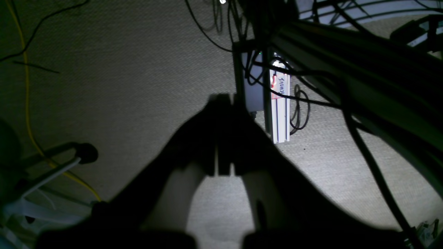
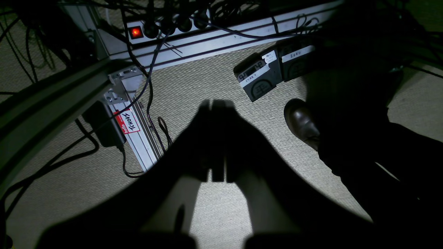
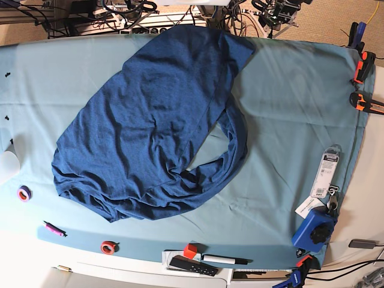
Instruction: Layout the t-shirt on the table in an organized manner, then fold the t-shirt properly
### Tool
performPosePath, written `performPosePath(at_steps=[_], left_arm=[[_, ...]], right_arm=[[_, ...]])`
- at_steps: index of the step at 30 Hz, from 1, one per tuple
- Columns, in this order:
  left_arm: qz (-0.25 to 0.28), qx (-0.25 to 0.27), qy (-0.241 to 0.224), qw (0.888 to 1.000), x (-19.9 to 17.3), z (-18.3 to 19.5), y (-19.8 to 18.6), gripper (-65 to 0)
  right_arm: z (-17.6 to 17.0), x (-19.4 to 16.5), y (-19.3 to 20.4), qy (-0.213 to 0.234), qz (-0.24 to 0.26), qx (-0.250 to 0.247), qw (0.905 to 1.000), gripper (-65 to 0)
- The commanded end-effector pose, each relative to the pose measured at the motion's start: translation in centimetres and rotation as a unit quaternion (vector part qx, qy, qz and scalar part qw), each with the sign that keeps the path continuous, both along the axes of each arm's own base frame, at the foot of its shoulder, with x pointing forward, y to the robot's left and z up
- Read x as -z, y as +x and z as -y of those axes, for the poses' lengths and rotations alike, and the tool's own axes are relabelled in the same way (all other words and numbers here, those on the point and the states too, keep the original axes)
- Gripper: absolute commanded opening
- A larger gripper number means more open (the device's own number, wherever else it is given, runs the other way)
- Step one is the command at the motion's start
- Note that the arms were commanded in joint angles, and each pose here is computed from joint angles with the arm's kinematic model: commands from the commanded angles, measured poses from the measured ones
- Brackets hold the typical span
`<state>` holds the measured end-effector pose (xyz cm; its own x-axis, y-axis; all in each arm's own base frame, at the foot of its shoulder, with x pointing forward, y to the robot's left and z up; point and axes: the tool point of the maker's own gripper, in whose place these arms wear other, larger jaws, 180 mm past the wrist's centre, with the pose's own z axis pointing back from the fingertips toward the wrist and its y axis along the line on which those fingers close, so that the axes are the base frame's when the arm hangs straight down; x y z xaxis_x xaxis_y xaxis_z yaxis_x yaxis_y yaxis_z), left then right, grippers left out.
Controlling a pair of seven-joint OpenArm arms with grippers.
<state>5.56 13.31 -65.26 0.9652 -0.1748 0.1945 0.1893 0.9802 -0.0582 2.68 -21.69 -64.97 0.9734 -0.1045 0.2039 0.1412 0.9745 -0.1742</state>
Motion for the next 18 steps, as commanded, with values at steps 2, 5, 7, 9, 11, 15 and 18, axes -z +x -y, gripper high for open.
performPosePath(at_steps=[2,5,7,9,11,15,18], left_arm=[[0.006,0.003,0.001,1.0,-0.07,-0.22,0.28,-65.0],[0.006,0.003,0.0,1.0,-0.08,-0.21,0.29,-65.0],[0.006,0.003,0.0,1.0,-0.08,-0.21,0.29,-65.0],[0.006,0.003,0.0,1.0,-0.08,-0.21,0.29,-65.0],[0.006,0.003,0.0,1.0,-0.08,-0.21,0.3,-65.0],[0.011,0.002,0.0,1.0,-0.11,-0.2,0.45,-65.0],[0.014,-0.001,0.015,1.0,-0.09,-0.73,0.56,-65.0]], right_arm=[[0.46,-0.15,0.28,-0.007,0.008,-0.003,0.9999,-65.0],[0.46,-0.15,0.28,-0.007,0.008,-0.003,0.9999,-65.0],[0.46,-0.15,0.28,-0.007,0.008,-0.003,0.9999,-65.0],[0.46,-0.15,0.28,-0.007,0.008,-0.003,0.9999,-65.0],[0.46,-0.16,0.29,-0.007,0.008,-0.003,0.9999,-65.0],[0.46,-0.16,0.3,-0.007,0.008,-0.003,0.9999,-65.0],[0.46,-0.17,0.33,-0.007,0.009,-0.003,0.9999,-65.0]])
